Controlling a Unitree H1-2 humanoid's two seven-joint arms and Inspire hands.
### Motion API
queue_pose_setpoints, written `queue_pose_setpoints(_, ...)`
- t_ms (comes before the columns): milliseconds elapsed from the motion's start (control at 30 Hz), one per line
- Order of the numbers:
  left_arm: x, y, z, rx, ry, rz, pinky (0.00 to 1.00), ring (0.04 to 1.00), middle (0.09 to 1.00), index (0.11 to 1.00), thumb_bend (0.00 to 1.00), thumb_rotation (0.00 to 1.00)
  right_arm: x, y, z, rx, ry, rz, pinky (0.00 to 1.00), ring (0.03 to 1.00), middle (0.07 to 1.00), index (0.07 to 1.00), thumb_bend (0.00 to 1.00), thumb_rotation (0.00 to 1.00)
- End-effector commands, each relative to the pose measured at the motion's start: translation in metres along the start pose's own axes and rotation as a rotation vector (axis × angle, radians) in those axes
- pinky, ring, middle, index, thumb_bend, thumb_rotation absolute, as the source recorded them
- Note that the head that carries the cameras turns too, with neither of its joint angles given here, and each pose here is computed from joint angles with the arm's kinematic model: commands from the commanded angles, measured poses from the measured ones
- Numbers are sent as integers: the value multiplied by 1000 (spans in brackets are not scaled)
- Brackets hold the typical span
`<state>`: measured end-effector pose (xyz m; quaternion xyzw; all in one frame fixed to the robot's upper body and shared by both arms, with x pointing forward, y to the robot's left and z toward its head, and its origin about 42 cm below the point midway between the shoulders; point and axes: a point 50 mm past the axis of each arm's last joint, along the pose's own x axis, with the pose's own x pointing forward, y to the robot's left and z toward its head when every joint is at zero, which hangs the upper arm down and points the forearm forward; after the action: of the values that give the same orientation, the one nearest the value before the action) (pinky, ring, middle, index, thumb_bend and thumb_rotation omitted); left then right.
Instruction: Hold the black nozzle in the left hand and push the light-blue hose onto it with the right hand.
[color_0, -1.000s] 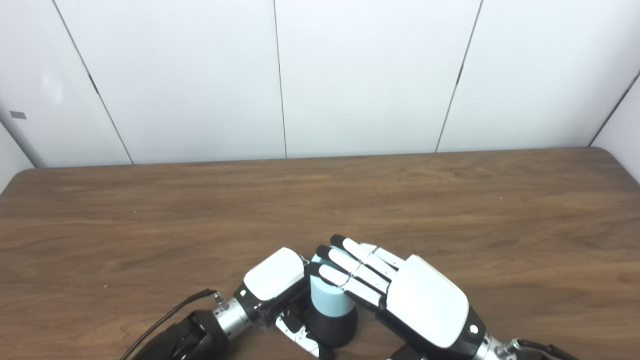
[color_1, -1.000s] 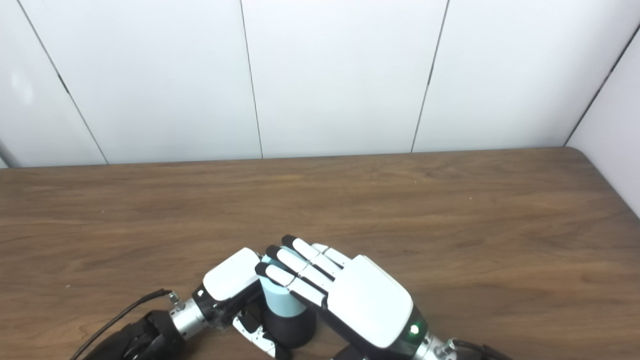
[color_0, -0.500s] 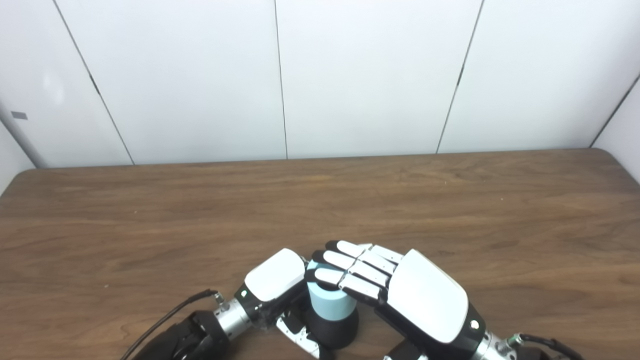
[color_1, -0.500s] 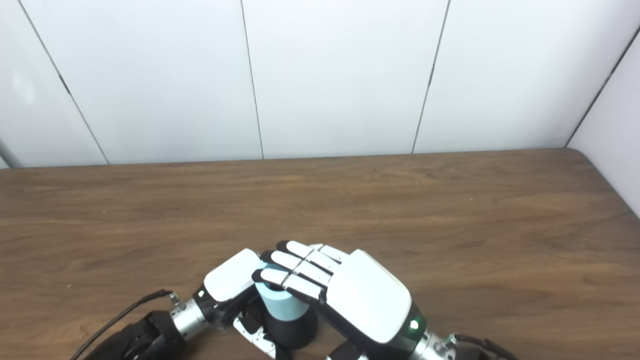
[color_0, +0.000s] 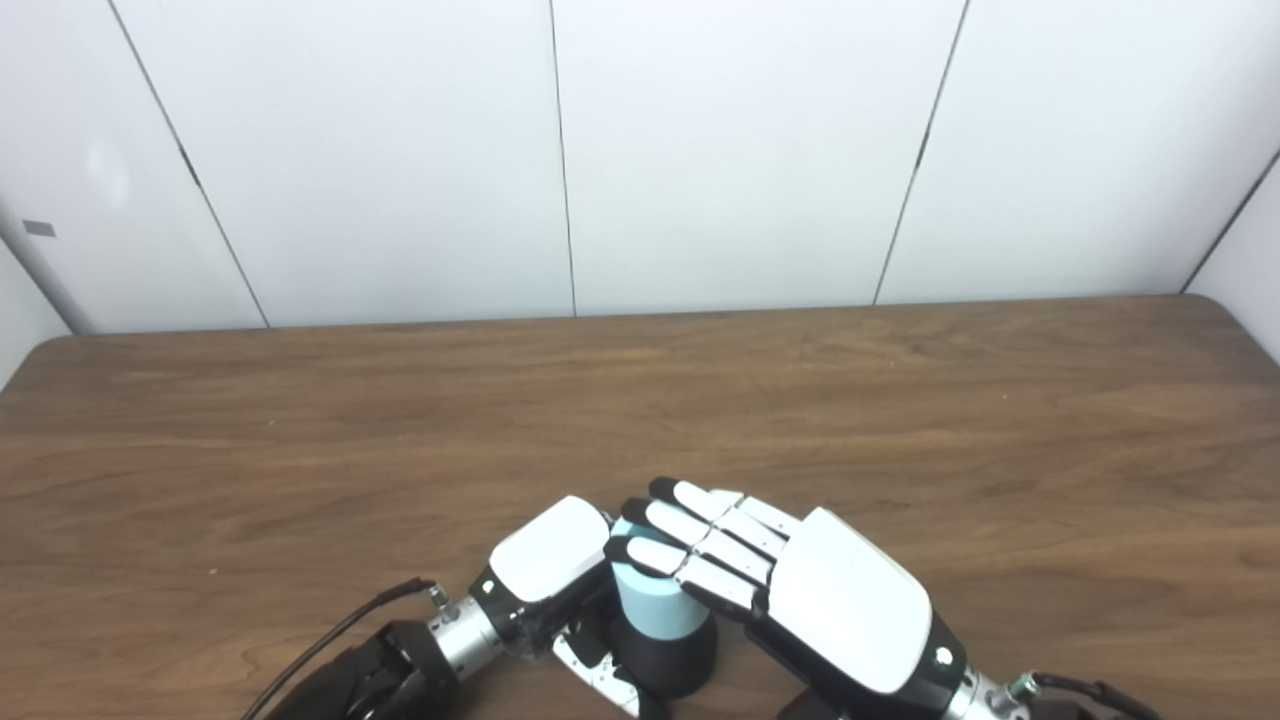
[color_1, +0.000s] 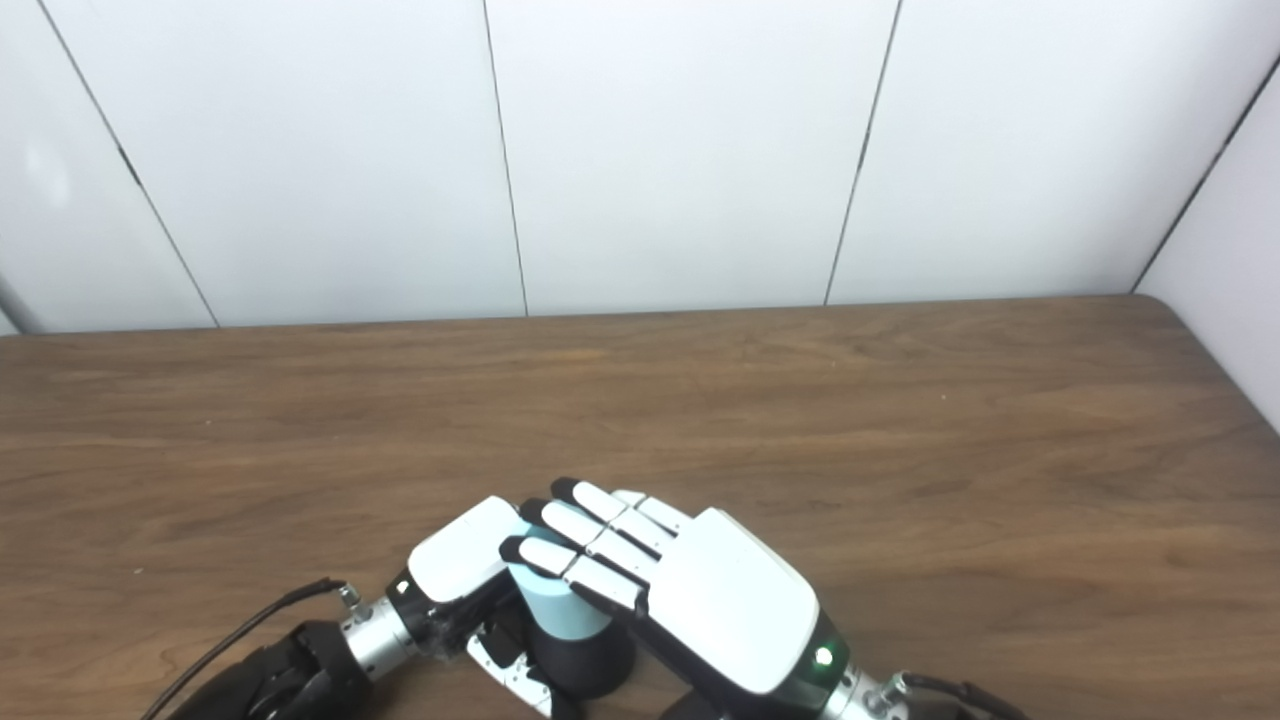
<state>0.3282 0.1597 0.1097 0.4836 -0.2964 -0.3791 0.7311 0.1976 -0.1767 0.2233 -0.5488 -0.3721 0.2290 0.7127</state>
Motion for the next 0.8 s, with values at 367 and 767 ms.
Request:
queue_pose_setpoints(367,-31,-57,3,-83,90,-189,227,289,405,520,514,0,-34,42,4,-5,103,431,820,945,964,906,710,979)
queue_pose_setpoints(767,-30,-58,2,-79,83,-185,239,302,412,522,515,0,-36,46,6,16,118,452,832,946,964,913,705,963)
